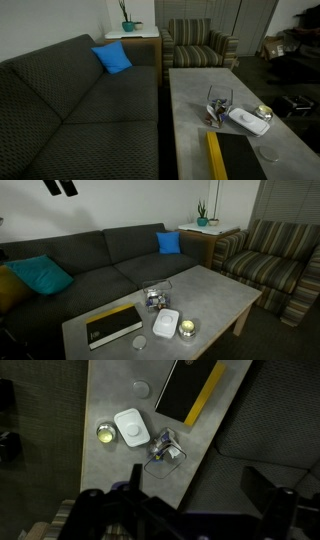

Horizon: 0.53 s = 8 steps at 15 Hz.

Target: Place the lid on the container and push the button

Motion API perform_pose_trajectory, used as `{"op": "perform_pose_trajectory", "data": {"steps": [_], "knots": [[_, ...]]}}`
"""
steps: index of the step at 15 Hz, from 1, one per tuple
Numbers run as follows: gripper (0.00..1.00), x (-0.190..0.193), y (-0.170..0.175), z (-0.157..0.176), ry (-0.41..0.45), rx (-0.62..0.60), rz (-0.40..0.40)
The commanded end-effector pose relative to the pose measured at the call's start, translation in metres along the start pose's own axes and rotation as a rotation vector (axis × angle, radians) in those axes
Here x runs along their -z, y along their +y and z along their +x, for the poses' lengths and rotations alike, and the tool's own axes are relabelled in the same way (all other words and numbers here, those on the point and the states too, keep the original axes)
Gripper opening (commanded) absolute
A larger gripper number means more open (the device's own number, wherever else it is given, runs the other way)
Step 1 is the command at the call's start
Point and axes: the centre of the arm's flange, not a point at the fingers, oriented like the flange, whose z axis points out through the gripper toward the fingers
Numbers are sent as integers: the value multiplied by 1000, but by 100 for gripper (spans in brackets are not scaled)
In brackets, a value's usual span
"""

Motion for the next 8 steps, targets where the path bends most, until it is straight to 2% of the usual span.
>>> {"op": "perform_pose_trajectory", "data": {"steps": [1,3,4,8], "knots": [[100,-41,24,-6,-3,29,60],[100,-56,35,-6,-10,47,47],[100,-29,25,5,-6,24,35],[100,-32,26,6,-8,25,34]]}}
